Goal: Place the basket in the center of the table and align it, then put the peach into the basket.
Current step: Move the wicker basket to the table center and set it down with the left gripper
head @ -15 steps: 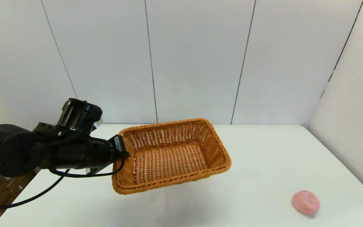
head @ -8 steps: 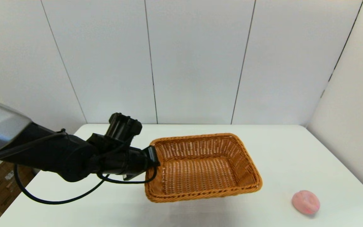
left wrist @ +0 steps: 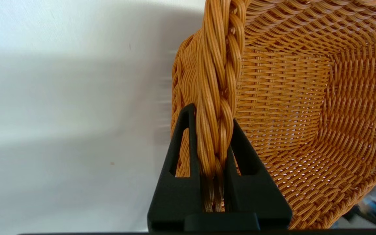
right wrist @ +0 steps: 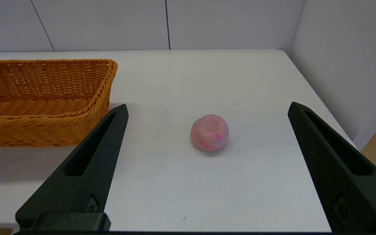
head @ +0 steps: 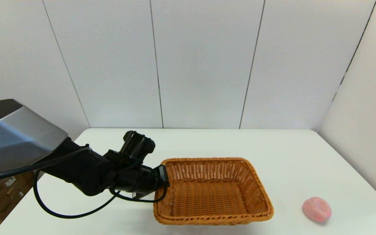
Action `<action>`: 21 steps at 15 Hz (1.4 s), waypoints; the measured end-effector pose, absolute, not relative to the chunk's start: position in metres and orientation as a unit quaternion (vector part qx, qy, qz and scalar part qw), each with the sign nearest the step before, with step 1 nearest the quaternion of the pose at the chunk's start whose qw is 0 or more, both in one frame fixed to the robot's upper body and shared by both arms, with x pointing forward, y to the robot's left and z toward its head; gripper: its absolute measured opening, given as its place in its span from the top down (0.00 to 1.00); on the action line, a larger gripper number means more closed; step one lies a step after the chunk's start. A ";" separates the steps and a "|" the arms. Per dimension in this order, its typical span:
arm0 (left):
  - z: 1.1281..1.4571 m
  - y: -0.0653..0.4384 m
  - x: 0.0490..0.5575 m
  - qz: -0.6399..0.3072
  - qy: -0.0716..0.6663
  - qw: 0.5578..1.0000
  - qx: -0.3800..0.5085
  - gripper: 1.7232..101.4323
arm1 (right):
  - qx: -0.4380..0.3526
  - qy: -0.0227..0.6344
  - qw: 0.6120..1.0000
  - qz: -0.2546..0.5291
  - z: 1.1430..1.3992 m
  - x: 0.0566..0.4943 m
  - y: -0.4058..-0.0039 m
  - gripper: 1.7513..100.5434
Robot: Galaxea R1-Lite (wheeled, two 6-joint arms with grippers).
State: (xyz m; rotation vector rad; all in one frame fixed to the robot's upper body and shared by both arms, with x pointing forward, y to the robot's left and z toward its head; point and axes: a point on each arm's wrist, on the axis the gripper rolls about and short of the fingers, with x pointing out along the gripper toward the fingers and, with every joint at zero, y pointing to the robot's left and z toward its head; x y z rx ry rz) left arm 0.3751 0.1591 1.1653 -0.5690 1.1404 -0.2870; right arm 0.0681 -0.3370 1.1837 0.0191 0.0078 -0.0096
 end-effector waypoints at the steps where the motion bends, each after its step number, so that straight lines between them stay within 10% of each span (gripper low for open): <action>1: 1.163 0.160 0.374 -0.134 0.536 0.791 -0.264 0.88 | 0.010 0.004 1.000 -0.005 1.184 0.068 -0.337 0.04; 21: 1.143 0.172 0.383 -0.138 0.517 0.807 -0.248 0.88 | 0.010 0.004 1.000 -0.005 1.184 0.068 -0.337 0.04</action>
